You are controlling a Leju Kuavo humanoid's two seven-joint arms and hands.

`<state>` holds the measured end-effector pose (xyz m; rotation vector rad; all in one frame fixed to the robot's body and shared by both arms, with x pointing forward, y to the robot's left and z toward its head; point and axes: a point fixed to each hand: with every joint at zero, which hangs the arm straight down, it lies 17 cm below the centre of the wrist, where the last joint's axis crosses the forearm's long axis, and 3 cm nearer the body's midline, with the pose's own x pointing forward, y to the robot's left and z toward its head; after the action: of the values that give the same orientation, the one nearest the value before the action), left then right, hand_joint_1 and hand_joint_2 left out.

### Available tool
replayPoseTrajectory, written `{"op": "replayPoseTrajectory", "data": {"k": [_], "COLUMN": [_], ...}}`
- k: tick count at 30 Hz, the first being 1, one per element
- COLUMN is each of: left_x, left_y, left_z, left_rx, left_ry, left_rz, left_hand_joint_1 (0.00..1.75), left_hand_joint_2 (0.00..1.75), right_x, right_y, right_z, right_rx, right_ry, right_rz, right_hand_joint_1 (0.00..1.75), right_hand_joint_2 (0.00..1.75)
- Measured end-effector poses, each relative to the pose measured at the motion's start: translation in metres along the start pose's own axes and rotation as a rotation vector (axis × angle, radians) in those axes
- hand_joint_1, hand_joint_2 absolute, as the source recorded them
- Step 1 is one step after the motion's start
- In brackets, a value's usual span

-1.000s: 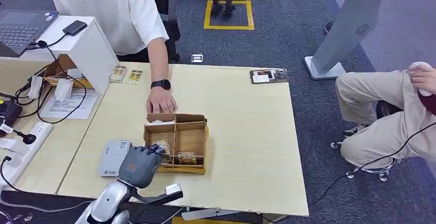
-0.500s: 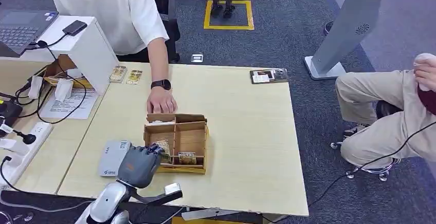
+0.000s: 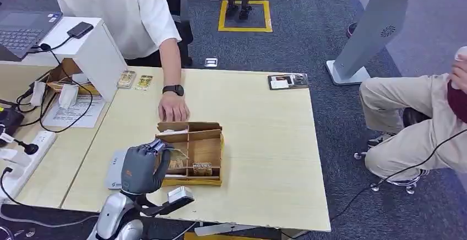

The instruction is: Pass the card to the sensor for recognition and then transmit it.

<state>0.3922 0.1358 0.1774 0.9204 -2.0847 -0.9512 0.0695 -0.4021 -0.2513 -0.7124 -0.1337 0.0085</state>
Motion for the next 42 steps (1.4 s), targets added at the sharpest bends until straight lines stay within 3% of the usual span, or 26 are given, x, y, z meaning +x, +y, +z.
{"op": "replayPoseTrajectory", "data": {"k": [13,17,31,36,42], "left_x": [0.005,-0.006,-0.023,-0.051,-0.110], "left_y": [0.053,0.059,0.079,0.079,0.084], "left_z": [-0.016,-0.022,-0.040,-0.056,-0.087], "left_rx": [0.236,0.292,0.373,0.387,0.415], "left_ry": [0.057,0.138,0.186,0.265,0.387], "left_rz": [0.226,0.376,0.414,0.451,0.377], "left_hand_joint_1": [1.75,1.75,1.75,1.75,1.75], "left_hand_joint_2": [1.75,1.75,1.75,1.75,1.75], "right_x": [0.000,0.001,0.004,0.009,0.018], "right_y": [0.000,0.000,-0.001,-0.001,-0.001], "right_z": [0.000,0.000,0.000,0.000,0.000], "right_rx": [0.000,0.000,-0.002,-0.002,-0.002], "right_ry": [-0.001,-0.009,-0.020,-0.046,-0.074], "right_rz": [-0.007,-0.007,0.000,0.027,0.061], "right_hand_joint_1": [0.00,0.00,0.00,0.00,0.00], "right_hand_joint_2": [1.75,1.75,1.75,1.75,1.75]}}
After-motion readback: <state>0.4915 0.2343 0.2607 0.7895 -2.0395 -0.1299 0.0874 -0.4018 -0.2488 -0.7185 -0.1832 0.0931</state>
